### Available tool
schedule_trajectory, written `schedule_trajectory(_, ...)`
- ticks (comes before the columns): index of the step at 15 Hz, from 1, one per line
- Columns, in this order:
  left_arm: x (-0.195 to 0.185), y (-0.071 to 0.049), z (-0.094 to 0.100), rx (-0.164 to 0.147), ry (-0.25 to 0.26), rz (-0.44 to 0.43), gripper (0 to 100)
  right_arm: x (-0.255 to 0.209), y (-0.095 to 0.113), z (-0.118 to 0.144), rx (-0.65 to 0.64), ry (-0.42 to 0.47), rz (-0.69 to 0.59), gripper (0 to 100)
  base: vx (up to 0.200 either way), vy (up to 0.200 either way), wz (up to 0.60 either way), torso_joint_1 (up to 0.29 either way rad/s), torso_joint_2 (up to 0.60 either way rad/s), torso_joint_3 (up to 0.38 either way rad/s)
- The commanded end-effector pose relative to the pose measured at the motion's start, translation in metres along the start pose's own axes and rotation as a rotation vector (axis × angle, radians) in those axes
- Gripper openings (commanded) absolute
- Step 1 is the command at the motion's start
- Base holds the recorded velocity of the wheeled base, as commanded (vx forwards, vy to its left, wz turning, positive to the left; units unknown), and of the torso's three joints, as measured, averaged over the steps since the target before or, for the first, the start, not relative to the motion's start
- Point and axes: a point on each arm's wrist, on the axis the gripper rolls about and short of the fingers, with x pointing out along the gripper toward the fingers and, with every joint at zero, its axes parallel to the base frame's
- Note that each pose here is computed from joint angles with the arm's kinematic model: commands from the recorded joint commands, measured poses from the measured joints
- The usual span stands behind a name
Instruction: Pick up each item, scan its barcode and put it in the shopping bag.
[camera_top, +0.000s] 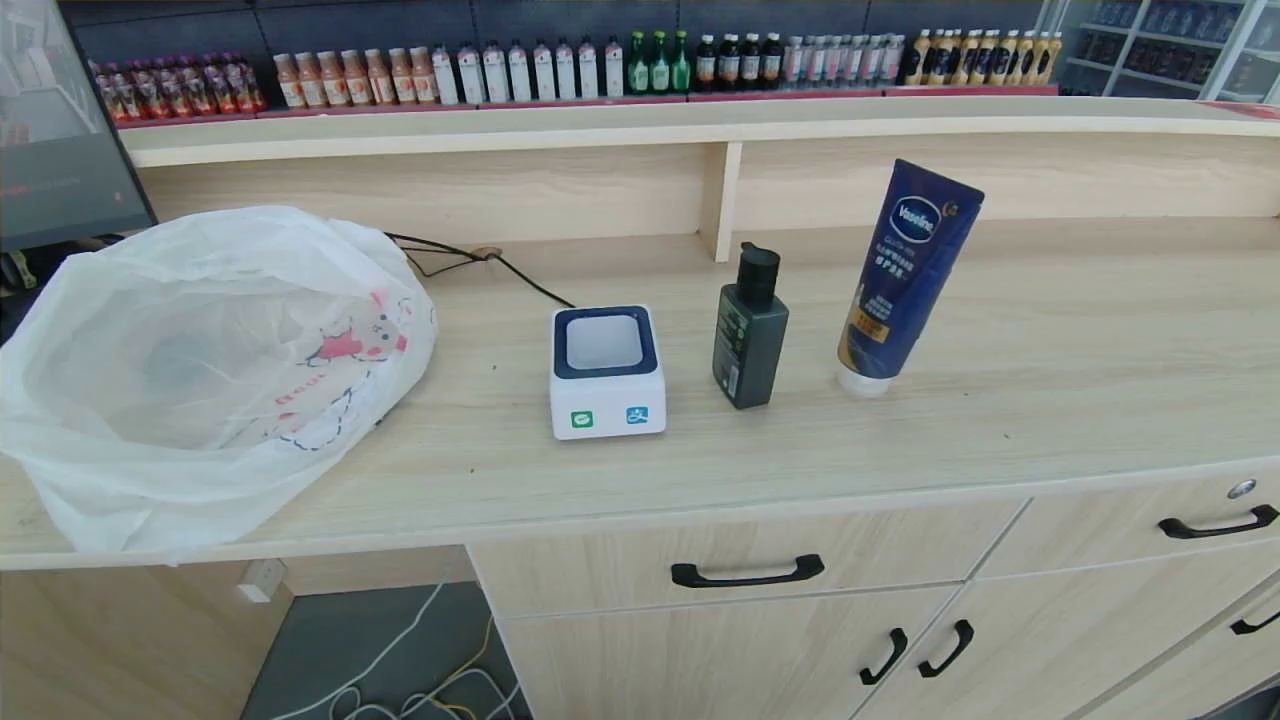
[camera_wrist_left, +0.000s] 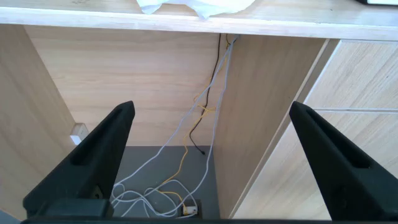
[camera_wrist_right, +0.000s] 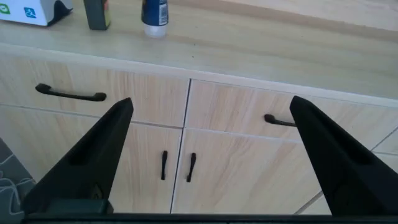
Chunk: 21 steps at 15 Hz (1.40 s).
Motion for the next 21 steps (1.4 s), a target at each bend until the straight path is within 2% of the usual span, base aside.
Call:
schedule_trajectory(1, 0.0, 0.0, 0.0, 0.0, 0.0, 0.0, 100, 0.024, -0.003, 0.017, -0.027, 0.079, 0.101, 100, 0.0, 0.0, 0.0, 0.0, 0.0, 0.0)
schedule_trajectory(3, 0.0, 0.0, 0.0, 0.0, 0.0, 0.0, 100, 0.043, -0.005, 0.024, -0.079, 0.072, 0.171, 100, 0.0, 0.0, 0.0, 0.0, 0.0, 0.0)
schedule_trajectory(6, 0.0, 0.0, 0.0, 0.0, 0.0, 0.0, 100, 0.073, -0.006, 0.022, -0.084, 0.06, 0.23, 100, 0.0, 0.0, 0.0, 0.0, 0.0, 0.0)
schedule_trajectory(11, 0.0, 0.0, 0.0, 0.0, 0.0, 0.0, 100, 0.129, 0.004, 0.02, -0.141, 0.048, 0.375, 100, 0.0, 0.0, 0.0, 0.0, 0.0, 0.0)
schedule_trajectory(14, 0.0, 0.0, 0.0, 0.0, 0.0, 0.0, 100, 0.154, 0.011, 0.025, -0.148, 0.008, 0.403, 100, 0.0, 0.0, 0.0, 0.0, 0.0, 0.0)
schedule_trajectory(17, 0.0, 0.0, 0.0, 0.0, 0.0, 0.0, 100, 0.168, 0.017, 0.028, -0.167, 0.01, 0.416, 100, 0.0, 0.0, 0.0, 0.0, 0.0, 0.0)
schedule_trajectory(19, 0.0, 0.0, 0.0, 0.0, 0.0, 0.002, 100, 0.171, 0.032, 0.031, -0.171, 0.023, 0.428, 100, 0.0, 0.0, 0.0, 0.0, 0.0, 0.0)
schedule_trajectory(21, 0.0, 0.0, 0.0, 0.0, 0.0, 0.002, 100, 0.175, 0.057, 0.036, -0.177, 0.029, 0.467, 100, 0.0, 0.0, 0.0, 0.0, 0.0, 0.0)
